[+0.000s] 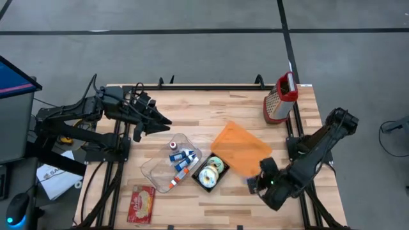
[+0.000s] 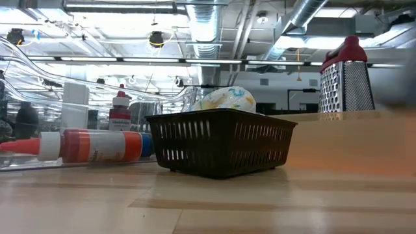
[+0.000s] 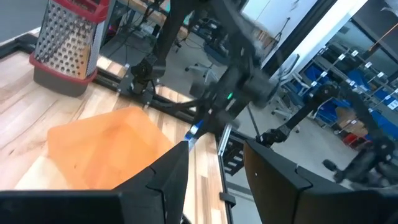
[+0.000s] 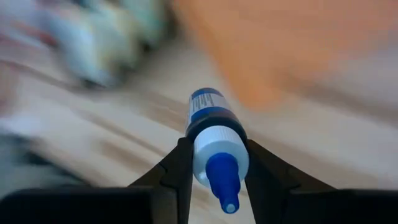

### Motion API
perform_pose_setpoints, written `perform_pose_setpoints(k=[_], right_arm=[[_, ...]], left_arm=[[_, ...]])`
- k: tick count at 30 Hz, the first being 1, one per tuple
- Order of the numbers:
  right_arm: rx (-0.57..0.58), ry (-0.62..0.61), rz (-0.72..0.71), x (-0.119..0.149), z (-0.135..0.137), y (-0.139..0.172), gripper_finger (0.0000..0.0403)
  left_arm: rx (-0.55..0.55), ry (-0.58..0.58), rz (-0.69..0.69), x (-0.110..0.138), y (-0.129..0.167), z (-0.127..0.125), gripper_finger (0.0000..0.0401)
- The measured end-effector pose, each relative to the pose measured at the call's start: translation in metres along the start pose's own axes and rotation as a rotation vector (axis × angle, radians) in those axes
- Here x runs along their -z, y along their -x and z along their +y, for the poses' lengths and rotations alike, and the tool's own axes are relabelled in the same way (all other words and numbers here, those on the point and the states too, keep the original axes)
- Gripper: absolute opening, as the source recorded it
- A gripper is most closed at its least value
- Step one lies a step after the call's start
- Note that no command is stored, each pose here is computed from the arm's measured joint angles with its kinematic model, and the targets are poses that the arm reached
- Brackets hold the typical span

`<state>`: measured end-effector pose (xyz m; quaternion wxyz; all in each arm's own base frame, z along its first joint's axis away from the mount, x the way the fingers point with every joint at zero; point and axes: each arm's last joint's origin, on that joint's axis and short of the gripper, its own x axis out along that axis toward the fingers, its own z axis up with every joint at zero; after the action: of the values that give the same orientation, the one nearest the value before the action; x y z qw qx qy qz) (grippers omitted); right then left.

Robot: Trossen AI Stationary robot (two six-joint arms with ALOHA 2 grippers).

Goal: Pick & Place Food Item
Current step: Put the blue food coloring bottle into the transparent bin

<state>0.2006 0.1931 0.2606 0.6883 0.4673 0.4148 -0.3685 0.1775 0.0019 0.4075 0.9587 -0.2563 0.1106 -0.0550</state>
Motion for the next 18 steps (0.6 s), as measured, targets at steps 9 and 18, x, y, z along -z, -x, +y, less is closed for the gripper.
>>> perform_pose_setpoints(k=[9, 18], right_arm=[[-0.379, 0.141, -0.238, -0.09, 0.065, 0.001, 0.0105], [-0.507, 0.297, -0.138, -0.178, 0.113, -0.084, 0.0105]], left_arm=[[-0.06, 0.001, 0.102, 0.01, 0.002, 0.005, 0.015], [-0.155, 0.006, 0.254, 0.026, 0.008, 0.013, 0.015]])
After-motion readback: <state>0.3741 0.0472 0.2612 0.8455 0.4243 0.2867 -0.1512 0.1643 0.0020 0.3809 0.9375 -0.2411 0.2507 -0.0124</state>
